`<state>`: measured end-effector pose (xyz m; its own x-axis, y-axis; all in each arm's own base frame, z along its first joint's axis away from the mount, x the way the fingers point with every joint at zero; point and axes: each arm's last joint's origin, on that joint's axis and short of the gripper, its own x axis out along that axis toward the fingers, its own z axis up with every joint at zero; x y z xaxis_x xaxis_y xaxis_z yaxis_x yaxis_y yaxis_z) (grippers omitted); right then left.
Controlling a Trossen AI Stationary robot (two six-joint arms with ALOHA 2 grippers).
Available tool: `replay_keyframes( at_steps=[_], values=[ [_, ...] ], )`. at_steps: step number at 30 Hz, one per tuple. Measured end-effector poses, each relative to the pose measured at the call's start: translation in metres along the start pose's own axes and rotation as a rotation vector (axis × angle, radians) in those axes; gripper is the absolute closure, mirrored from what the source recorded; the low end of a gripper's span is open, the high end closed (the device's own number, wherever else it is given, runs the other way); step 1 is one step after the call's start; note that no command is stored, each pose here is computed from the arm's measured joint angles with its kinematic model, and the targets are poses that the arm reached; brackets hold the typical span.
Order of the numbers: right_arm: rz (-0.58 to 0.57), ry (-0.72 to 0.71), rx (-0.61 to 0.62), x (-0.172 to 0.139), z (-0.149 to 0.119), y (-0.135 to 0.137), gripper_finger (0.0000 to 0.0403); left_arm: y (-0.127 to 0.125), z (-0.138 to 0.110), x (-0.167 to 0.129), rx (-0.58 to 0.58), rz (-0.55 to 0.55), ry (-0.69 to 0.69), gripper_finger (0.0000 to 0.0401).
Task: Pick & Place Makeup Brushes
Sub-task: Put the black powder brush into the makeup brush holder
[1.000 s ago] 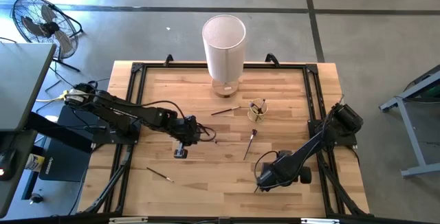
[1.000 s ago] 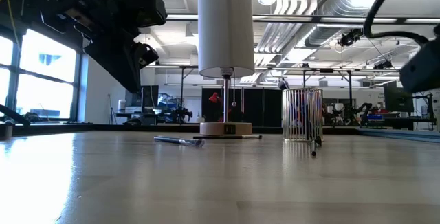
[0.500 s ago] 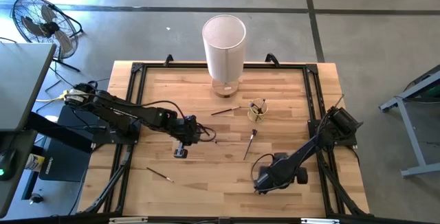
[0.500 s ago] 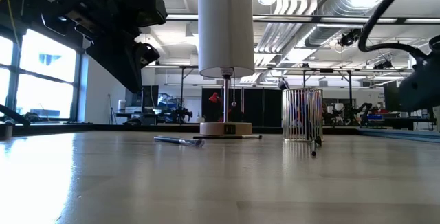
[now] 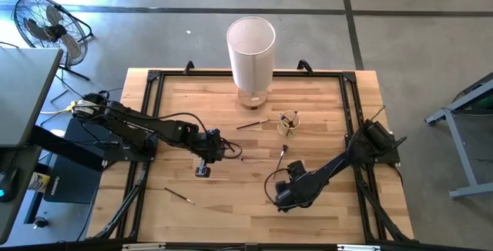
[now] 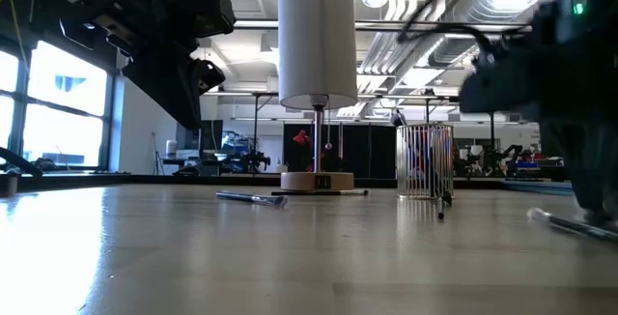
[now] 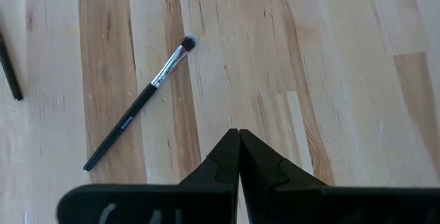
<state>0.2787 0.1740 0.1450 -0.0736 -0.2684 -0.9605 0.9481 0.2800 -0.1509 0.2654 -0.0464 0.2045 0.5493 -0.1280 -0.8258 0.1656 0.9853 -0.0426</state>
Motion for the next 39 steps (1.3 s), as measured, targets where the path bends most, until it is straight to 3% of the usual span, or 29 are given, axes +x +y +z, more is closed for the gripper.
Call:
replay_keyframes(
  at_steps=[5, 9, 14, 23, 31, 39],
  values=[
    [-0.014, -0.087, -0.127, -0.018, 0.009, 0.002, 0.04, 0.0, 0.0, 0.0, -0.003, 0.0, 0.0, 0.04],
    [-0.023, -0.109, -0.129, -0.029, 0.013, 0.004, 0.04, 0.0, 0.0, 0.0, -0.004, 0.0, -0.001, 0.0401],
    [-0.01, -0.077, -0.001, -0.034, 0.018, 0.007, 0.0376, 0.0, 0.0, 0.0, -0.004, 0.0, -0.002, 0.0401],
    [-0.057, 0.063, 0.253, -0.031, 0.025, 0.009, 0.0295, 0.0, 0.001, 0.0, -0.004, -0.001, -0.014, 0.0401],
    [-0.004, 0.038, 0.274, -0.023, 0.042, 0.016, 0.0253, 0.0, 0.001, 0.0, -0.004, -0.01, -0.014, 0.0401],
    [0.096, 0.099, 0.344, 0.02, 0.049, 0.019, 0.0253, 0.0, 0.001, 0.0, -0.005, -0.01, -0.006, 0.0401]
  ],
)
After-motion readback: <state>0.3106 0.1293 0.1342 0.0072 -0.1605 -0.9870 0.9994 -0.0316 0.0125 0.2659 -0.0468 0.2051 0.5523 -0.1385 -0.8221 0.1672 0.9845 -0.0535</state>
